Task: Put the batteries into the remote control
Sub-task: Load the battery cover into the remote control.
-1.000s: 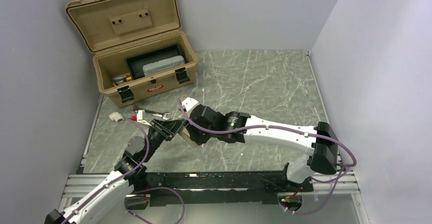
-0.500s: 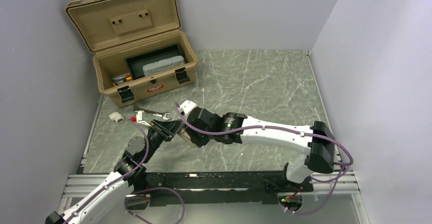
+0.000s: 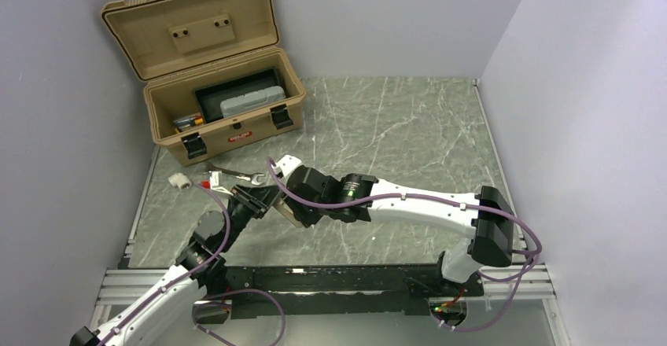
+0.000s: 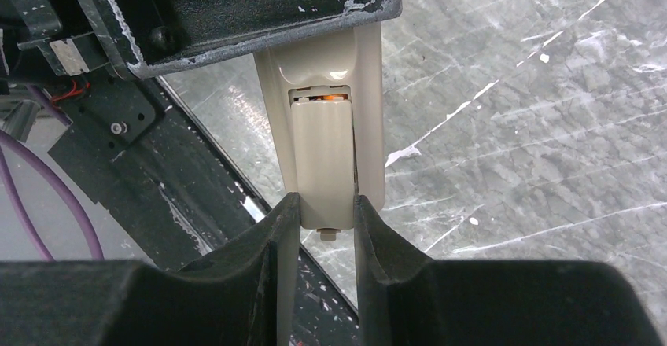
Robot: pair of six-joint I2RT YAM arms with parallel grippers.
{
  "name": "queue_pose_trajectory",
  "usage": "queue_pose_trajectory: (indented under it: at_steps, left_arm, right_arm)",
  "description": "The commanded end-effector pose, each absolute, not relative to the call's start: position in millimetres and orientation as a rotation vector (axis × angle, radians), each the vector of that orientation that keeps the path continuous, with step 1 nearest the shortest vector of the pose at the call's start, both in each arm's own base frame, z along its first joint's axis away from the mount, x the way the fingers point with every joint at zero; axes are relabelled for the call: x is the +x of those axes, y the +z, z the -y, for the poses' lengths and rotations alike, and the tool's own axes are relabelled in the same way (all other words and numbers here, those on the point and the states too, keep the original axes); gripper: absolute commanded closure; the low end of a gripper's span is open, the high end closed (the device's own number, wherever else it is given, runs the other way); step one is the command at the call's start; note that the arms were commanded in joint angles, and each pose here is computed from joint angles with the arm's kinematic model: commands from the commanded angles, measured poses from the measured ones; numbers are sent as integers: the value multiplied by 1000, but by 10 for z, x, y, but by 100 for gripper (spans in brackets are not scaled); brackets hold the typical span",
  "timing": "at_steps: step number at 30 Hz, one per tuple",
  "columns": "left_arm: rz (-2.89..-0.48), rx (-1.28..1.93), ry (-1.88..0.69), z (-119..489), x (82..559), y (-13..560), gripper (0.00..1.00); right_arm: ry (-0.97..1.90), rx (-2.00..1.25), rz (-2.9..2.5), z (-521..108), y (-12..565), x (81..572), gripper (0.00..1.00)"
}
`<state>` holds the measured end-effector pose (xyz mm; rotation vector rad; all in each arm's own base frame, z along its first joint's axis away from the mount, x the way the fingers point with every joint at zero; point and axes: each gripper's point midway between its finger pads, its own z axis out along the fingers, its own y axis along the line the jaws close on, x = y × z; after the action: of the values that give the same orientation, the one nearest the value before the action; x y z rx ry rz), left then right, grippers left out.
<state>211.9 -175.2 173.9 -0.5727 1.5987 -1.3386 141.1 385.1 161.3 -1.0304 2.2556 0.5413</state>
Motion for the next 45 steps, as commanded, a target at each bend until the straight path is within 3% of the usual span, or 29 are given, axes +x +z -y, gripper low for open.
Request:
queue_pose_trajectory:
  at_steps: [1,21,45]
  left_arm:
    - [-1551,-579,-1403,1759,2082,1733,100]
    - [-1570,-593,-1383,1738,2081,1663,100]
    - [-1569,-588,-1388,1750,2083,1673,100]
  right_arm:
    - [635,-974,-2201,-4029,1839,1419,90]
    - [608,-919,-2152,-3826,2105,1469,91]
    - [629,-976,-2174,-4005,1949,1442,91]
